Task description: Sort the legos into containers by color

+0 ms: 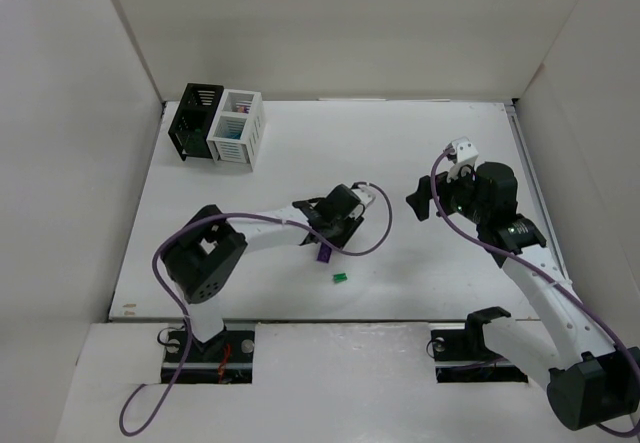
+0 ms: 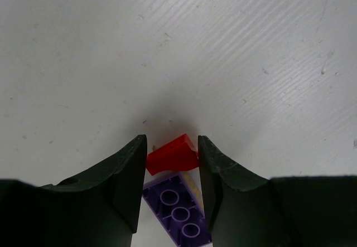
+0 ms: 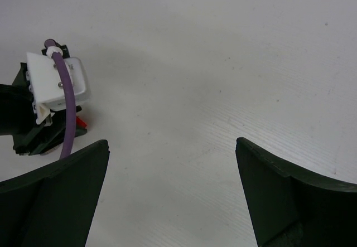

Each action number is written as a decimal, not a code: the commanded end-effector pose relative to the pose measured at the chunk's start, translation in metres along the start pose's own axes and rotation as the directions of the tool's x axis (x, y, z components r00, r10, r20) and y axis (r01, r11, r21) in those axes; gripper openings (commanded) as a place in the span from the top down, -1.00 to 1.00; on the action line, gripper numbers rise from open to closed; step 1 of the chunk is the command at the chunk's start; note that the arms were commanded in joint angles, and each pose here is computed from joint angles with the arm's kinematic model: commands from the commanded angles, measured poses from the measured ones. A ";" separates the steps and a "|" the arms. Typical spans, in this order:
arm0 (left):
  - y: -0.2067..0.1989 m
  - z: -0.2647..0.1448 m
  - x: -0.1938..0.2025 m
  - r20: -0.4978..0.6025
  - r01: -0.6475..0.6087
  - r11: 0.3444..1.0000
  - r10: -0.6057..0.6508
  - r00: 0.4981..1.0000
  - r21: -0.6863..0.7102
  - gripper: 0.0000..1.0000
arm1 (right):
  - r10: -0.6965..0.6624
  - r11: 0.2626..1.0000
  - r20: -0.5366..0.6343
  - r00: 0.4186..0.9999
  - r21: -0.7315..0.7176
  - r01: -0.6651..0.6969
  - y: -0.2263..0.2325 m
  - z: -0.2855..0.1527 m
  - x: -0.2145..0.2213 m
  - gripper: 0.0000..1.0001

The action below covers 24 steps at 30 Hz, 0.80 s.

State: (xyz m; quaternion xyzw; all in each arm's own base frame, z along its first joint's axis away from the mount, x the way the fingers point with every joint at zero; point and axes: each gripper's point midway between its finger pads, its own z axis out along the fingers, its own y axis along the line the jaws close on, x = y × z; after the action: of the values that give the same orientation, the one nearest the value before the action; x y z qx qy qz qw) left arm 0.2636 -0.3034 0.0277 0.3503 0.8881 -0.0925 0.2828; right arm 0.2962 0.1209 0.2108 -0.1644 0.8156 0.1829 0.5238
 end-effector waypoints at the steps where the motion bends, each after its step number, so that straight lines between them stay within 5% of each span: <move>1: 0.004 -0.029 -0.021 0.080 0.018 1.000 -0.017 0.997 -0.021 0.55 | -0.001 1.000 0.030 1.000 0.010 0.001 -0.002 -0.001 -0.005 -0.99; 10: 0.018 -0.044 -0.050 0.162 0.028 0.997 -0.016 0.987 -0.069 0.55 | -0.006 1.000 0.048 0.999 0.010 0.005 -0.001 -0.005 -0.009 -0.99; 20: 0.130 -0.081 -0.118 0.353 0.199 0.968 -0.135 0.926 -0.152 0.53 | 0.009 0.999 0.040 0.999 0.049 -0.011 -0.010 -0.001 -0.007 -0.99; 24: 0.204 -0.109 -0.138 0.438 0.278 0.941 -0.171 0.883 -0.193 0.47 | 0.021 0.998 0.032 0.999 0.058 -0.023 -0.013 0.006 -0.009 -0.99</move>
State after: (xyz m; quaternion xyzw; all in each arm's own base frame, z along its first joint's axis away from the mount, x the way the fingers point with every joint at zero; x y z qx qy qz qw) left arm 0.4058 -0.2141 0.1371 0.1950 0.8821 -0.0696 0.4230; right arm 0.2973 0.1146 0.2032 -0.1525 0.8226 0.1714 0.5202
